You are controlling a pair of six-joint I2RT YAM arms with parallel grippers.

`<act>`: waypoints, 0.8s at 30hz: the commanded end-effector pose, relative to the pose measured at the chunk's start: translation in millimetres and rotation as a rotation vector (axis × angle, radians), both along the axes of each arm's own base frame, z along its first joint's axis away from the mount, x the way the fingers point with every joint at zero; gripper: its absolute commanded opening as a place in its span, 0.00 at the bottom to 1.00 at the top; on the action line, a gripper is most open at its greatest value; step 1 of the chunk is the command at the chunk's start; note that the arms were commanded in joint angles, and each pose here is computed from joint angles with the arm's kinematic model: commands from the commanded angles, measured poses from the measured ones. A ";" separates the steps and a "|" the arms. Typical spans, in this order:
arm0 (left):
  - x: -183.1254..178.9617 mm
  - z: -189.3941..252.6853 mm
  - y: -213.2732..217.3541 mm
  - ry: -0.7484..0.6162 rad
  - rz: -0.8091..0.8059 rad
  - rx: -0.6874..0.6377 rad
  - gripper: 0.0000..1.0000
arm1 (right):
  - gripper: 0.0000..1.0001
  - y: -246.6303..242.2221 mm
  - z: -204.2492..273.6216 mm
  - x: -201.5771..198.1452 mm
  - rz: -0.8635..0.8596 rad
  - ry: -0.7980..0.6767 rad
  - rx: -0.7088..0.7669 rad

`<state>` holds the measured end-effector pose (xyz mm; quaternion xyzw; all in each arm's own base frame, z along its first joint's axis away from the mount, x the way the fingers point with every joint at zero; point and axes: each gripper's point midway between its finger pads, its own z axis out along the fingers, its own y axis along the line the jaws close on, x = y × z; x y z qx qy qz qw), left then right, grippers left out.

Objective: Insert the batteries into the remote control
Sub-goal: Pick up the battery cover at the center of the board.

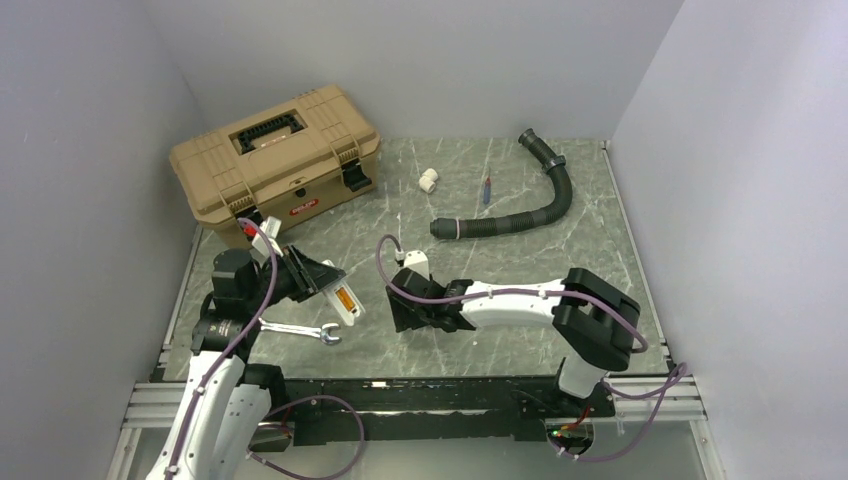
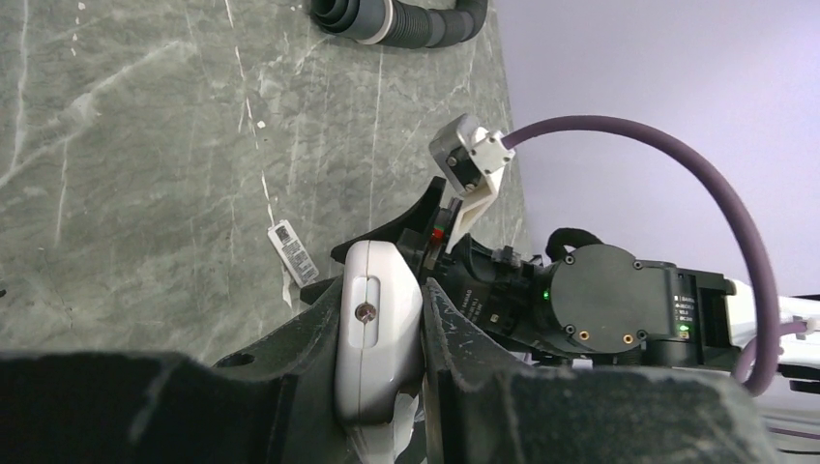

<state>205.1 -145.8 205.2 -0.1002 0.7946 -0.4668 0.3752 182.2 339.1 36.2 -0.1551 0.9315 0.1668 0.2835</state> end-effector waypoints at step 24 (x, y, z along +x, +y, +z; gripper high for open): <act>1.4 16.6 -3.7 -0.055 -0.035 -0.021 0.00 | 0.42 -7.5 -24.4 0.5 0.030 -0.032 -0.276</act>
